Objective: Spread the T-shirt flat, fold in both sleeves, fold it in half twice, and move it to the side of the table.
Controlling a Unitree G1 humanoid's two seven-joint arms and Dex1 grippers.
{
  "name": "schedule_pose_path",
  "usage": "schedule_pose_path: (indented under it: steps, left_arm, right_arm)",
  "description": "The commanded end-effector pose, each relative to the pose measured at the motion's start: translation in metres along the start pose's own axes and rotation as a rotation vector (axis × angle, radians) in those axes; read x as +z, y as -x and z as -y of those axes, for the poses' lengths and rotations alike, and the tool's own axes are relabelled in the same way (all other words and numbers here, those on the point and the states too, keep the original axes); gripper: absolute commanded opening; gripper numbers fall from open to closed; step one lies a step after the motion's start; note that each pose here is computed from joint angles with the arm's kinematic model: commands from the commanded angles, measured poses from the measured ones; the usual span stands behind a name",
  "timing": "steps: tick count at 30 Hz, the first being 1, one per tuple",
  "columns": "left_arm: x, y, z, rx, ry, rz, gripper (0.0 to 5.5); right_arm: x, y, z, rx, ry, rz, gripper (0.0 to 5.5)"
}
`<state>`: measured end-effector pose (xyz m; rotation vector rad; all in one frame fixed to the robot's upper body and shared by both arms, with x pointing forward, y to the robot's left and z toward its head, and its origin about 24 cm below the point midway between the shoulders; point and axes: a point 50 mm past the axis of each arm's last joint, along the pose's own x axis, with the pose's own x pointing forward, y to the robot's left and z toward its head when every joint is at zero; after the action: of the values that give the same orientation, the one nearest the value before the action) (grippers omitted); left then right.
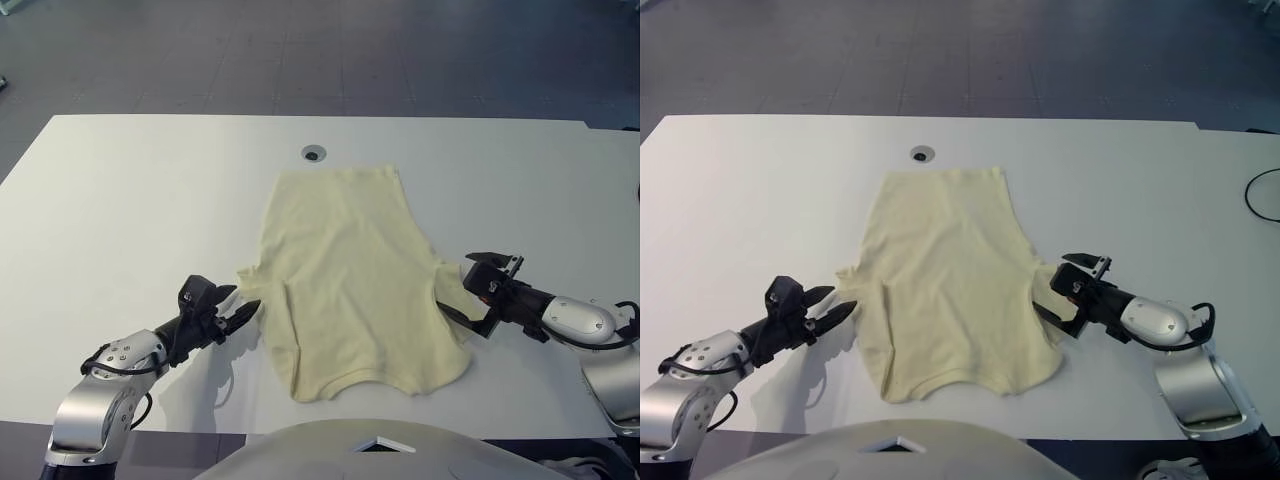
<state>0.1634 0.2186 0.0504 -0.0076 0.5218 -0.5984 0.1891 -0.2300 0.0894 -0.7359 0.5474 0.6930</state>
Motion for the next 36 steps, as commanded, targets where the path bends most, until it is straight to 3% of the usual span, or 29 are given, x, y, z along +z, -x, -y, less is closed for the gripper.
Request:
schedule_pose_path:
  steps: [1, 23, 29, 36]
  left_arm:
    - [-0.001, -0.003, 0.001, -0.022, 0.008, -0.005, 3.58]
    - [0.000, 0.000, 0.001, -0.040, -0.003, -0.009, 0.03]
    - [0.009, 0.004, -0.003, -0.033, 0.006, 0.034, 0.03]
    - [0.038, 0.029, -0.013, 0.055, 0.096, 0.218, 0.03]
  right_arm:
    - [0.000, 0.001, 0.000, -0.005, -0.002, -0.005, 5.40]
    - [-0.001, 0.000, 0.001, -0.010, -0.004, -0.003, 5.40]
    - [-0.001, -0.001, 0.002, -0.012, -0.003, -0.002, 5.40]
    - [-0.002, -0.003, 0.000, -0.002, -0.005, -0.004, 5.40]
